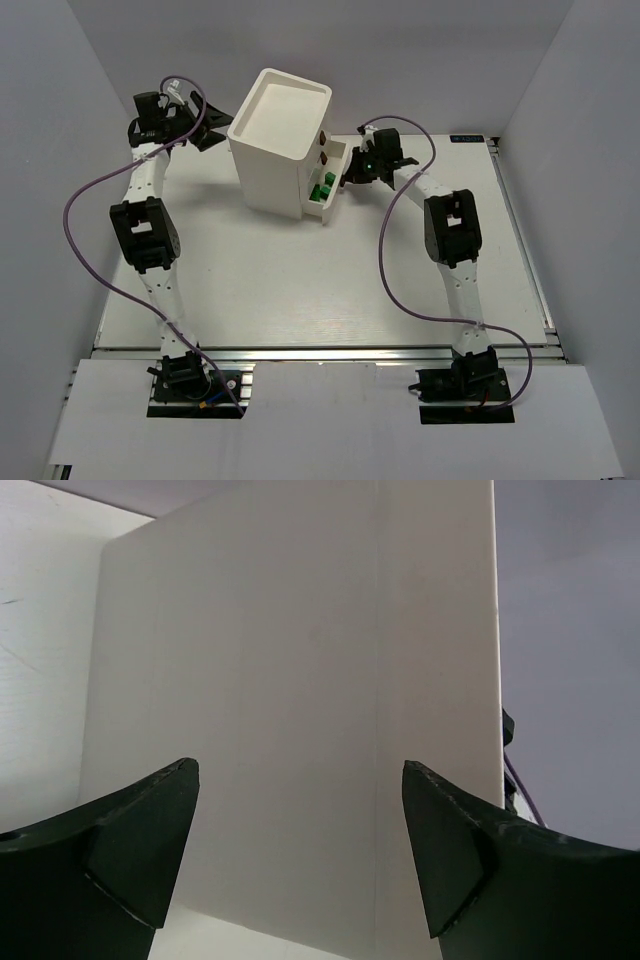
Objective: Sort the legos into containers by color
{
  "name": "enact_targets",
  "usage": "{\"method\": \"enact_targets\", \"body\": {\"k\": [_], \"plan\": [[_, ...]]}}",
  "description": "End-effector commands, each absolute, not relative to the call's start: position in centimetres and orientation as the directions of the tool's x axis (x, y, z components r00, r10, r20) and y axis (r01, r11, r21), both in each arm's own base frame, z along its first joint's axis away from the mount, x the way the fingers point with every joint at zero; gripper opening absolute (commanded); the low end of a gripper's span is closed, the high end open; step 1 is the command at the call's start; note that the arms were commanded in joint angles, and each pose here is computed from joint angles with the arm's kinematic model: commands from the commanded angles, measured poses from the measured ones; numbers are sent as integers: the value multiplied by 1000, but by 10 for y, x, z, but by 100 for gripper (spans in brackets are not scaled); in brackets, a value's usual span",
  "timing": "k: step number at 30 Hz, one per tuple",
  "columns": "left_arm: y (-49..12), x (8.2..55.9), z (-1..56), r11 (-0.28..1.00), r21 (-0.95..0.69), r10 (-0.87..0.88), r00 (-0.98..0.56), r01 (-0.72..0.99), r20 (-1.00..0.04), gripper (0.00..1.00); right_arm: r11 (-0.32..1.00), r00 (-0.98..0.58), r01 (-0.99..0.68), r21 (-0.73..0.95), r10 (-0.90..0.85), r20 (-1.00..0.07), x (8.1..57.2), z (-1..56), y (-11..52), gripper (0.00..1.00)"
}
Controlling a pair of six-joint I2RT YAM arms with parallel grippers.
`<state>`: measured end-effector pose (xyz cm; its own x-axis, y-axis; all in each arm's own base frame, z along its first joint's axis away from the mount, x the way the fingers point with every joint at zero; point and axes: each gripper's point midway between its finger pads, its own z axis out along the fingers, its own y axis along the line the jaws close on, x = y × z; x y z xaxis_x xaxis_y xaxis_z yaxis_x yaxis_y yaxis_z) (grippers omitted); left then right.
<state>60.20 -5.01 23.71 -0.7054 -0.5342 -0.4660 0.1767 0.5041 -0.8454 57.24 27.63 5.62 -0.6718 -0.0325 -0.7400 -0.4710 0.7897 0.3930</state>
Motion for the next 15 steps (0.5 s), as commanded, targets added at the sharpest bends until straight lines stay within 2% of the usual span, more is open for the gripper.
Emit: {"method": "enact_targets", "body": {"k": [1,7,15], "plan": [[-70,583,272,514,-810,-466,-700,284,-541,91,718,-644,-524,457,16,-765,576,82,312,0],[-99,572,237,529,-811,-404,-766,251,-500,90,685,-638,-540,488,45,-769,582,84,332,0],[-108,574,231,535,-810,-397,-775,240,-492,90,606,-639,-558,568,124,-759,585,92,362,0]]}}
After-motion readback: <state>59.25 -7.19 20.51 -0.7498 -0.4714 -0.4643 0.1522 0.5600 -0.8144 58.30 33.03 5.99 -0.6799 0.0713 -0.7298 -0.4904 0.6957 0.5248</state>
